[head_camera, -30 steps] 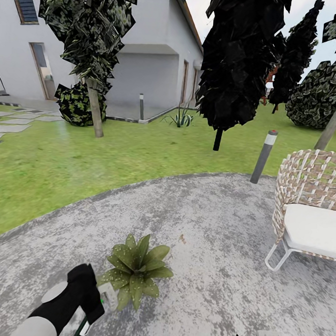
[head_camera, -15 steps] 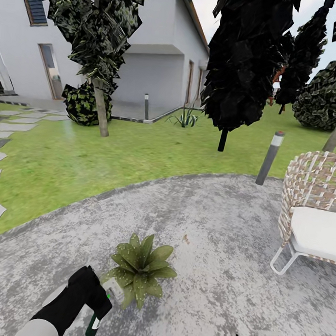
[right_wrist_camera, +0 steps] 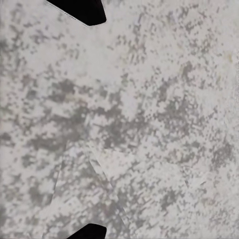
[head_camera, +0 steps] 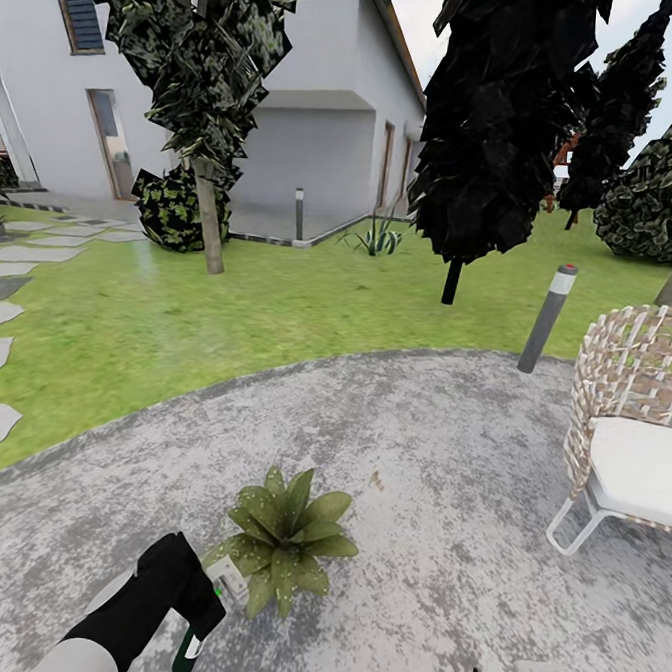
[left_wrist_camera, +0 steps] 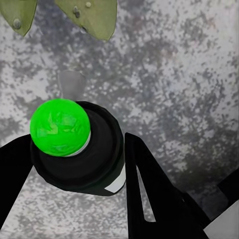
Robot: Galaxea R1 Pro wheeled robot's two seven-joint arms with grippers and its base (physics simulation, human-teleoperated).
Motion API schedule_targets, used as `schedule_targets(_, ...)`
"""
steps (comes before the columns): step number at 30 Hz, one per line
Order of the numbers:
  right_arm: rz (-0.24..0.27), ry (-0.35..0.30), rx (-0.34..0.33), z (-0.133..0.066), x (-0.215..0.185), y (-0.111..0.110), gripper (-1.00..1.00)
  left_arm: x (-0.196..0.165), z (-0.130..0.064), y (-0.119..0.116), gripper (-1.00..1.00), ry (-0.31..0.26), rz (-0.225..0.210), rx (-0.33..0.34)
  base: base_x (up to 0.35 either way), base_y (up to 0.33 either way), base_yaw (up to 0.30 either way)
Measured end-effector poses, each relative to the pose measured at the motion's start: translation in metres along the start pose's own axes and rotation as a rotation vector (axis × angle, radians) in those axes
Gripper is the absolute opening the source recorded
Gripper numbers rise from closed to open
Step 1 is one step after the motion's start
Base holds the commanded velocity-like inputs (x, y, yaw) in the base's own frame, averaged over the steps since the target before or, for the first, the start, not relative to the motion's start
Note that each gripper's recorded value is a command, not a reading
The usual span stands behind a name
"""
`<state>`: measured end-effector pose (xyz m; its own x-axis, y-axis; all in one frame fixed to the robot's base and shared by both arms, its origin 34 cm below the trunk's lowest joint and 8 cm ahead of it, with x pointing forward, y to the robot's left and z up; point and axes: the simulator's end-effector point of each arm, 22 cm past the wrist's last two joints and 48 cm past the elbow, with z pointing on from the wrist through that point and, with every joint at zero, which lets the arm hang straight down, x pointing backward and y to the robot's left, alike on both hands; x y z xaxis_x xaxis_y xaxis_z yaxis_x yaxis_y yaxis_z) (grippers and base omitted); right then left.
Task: Pick up the pesticide atomizer in the garden and spray insectifuge to fully cover both potted plants in the garden.
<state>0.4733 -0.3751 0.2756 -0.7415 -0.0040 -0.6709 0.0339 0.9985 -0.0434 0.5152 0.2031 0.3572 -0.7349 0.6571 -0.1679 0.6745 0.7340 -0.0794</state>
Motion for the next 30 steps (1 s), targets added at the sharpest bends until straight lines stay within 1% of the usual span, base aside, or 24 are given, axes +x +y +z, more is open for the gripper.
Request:
schedule_targets(3, 0.001, 0.0, 0.001, 0.0001, -0.0002, 0.0, 1.0, 0.0, 0.0, 0.0001, -1.0, 0.0, 0.0, -0.001, 0.03, -0.028, 0.0)
schedule_targets(7, 0.001, -0.001, 0.001, -0.0001, -0.0002, -0.0001, 1.0, 0.0, -0.0001, 0.0001, -1.0, 0.0, 0.001, -0.001, 0.148, -0.188, 0.026)
schedule_targets(12, 0.001, -0.001, 0.002, 0.0, -0.0004, -0.0001, 1.0, -0.0035, 0.0004, -0.004, -1.0, -0.005, 0.003, 0.005, 0.145, -0.238, 0.24)
schedule_targets(24, 0.0, 0.0, 0.0, 0.0001, -0.0001, 0.0006, 1.0, -0.0046, 0.0003, -0.0044, -1.0, -0.006, 0.006, 0.004, 0.034, -0.271, 0.276)
schedule_targets(30, 0.0, -0.001, -0.001, 0.0001, -0.0003, 0.0014, 1.0, -0.0047, 0.0003, -0.0045, -1.0, -0.006, 0.007, 0.004, 0.104, -0.274, 0.046)
